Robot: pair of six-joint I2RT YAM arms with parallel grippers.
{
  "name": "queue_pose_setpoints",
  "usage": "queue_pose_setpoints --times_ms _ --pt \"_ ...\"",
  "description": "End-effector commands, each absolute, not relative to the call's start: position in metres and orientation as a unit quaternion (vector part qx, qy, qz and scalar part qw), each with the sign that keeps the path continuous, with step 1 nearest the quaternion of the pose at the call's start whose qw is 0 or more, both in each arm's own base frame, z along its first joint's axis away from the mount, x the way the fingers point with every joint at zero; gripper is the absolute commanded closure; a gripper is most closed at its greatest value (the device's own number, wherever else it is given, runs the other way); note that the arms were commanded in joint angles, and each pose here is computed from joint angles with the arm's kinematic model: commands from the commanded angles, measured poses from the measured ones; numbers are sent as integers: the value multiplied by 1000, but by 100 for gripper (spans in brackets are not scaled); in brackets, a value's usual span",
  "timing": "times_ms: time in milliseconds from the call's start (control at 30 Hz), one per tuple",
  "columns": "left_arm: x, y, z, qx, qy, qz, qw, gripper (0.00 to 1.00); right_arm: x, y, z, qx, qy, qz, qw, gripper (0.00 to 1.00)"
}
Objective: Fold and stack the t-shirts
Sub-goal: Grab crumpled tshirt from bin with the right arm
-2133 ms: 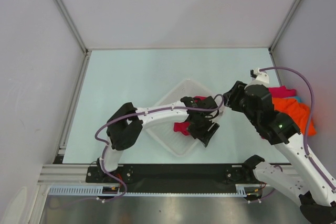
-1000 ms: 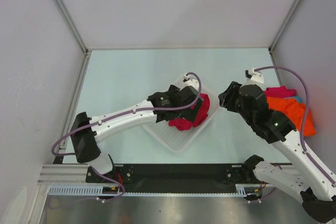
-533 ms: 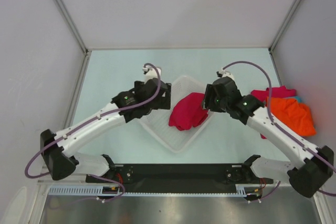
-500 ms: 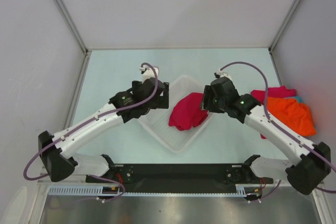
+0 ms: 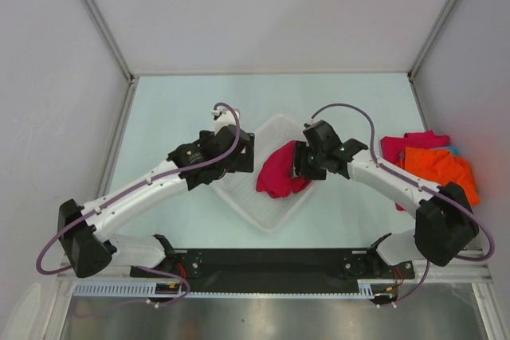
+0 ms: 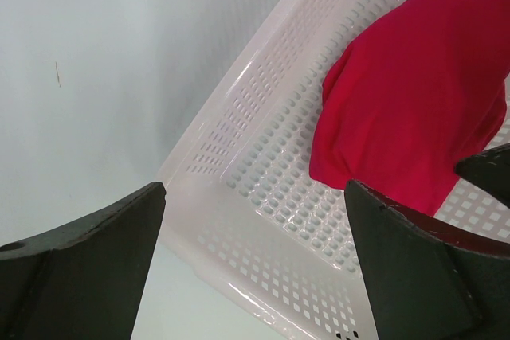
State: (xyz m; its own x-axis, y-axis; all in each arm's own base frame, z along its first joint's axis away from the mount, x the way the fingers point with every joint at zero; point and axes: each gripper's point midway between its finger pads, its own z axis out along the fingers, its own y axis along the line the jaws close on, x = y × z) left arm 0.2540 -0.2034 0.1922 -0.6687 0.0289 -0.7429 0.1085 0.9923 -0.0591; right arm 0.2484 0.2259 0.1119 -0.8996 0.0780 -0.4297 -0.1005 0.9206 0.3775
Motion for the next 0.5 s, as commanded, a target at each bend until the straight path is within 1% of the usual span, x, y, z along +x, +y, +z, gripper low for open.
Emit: queue_pose_setpoints --times_ms 0,300,367,400,433,467 --pt "255 -205 194 29 911 -59 407 0 250 243 104 -27 952 224 209 42" --pt "256 -200 194 34 910 -54 409 0 259 265 100 -45 950 232 206 42" --pt "256 -199 195 34 910 -55 409 0 259 271 94 -52 951 232 199 45" --pt "256 -199 194 35 910 -54 409 1 259 275 95 -56 950 236 199 49" --pt "256 -199 195 36 910 -54 410 0 257 278 94 -63 949 239 197 59" --pt "256 -197 195 35 910 -53 411 0 258 284 95 -70 945 249 200 91"
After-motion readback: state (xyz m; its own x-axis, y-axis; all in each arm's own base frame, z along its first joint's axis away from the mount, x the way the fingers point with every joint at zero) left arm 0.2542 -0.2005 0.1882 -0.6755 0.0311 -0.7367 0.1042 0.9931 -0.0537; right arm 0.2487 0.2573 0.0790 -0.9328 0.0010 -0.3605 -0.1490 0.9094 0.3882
